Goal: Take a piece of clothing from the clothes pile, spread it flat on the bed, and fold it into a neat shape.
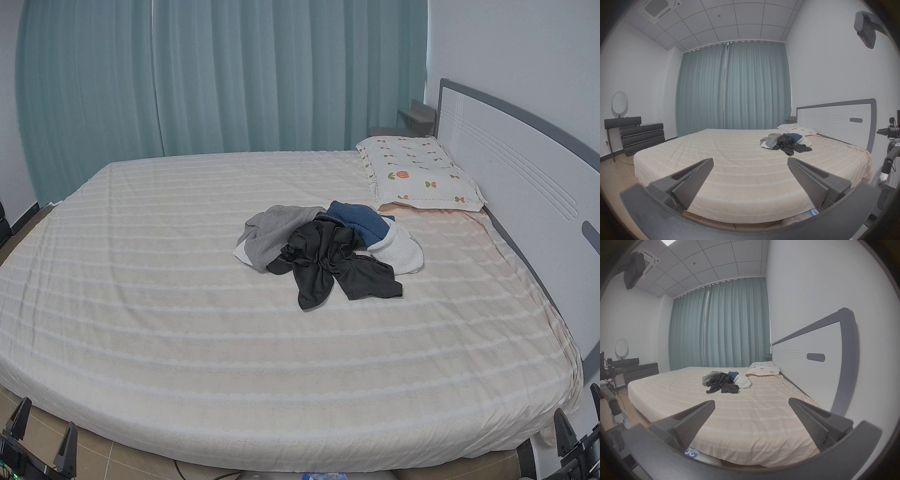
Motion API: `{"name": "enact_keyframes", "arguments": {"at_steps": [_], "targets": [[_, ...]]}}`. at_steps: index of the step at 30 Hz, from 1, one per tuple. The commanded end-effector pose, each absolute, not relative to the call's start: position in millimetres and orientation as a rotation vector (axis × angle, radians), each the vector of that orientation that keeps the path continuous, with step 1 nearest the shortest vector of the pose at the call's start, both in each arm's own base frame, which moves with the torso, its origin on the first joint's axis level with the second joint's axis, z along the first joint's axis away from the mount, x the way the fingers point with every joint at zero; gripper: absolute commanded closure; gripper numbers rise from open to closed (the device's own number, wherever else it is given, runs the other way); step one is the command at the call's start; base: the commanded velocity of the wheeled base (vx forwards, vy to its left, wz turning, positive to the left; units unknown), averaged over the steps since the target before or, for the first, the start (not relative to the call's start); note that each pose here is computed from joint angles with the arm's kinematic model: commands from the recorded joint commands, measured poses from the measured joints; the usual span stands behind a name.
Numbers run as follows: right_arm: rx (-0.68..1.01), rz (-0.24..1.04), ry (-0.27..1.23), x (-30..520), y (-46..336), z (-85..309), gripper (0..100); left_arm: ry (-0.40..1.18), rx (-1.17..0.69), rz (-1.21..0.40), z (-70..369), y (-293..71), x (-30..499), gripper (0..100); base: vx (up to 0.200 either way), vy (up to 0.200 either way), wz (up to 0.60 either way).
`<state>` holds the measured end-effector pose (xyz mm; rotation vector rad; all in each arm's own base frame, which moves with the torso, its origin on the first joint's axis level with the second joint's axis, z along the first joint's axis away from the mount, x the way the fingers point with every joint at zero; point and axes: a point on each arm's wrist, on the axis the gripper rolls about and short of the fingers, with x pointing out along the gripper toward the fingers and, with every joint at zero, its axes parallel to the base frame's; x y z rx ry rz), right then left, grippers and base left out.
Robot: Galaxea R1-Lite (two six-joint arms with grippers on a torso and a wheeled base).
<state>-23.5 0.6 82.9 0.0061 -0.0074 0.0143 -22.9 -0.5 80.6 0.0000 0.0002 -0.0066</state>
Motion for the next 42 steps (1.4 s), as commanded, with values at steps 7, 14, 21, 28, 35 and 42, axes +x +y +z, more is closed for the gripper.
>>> {"name": "enact_keyframes", "arguments": {"at_steps": [7, 14, 21, 28, 35, 42], "targets": [[0.01, 0.173, 0.18, 7, 4, 164, 0, 0.0, 0.0, -0.006, 76, 0, -23, 0, 0.0, 0.0, 0.0], [0.063, 0.319, 0.577, 97, 10, 154, 0, 0.0, 0.0, -0.008, 76, 0, -23, 0, 0.0, 0.0, 0.0], [0.124, 0.312, 0.756, 210, 30, 115, 0, 0.0, 0.0, -0.006, 76, 0, -23, 0, 0.0, 0.0, 0.0], [0.182, 0.145, 0.755, 319, 65, 62, 0, -0.002, 0.0, -0.006, 76, 0, -23, 0, 0.0, 0.0, 0.0], [0.274, 0.051, 0.689, 391, 91, 27, 0, -0.002, 0.0, -0.006, 76, 0, -23, 0, 0.0, 0.0, 0.0], [0.288, 0.054, 0.667, 441, 114, -9, 0, -0.002, 0.0, -0.006, 76, 0, -23, 0, 0.0, 0.0, 0.0]]}}
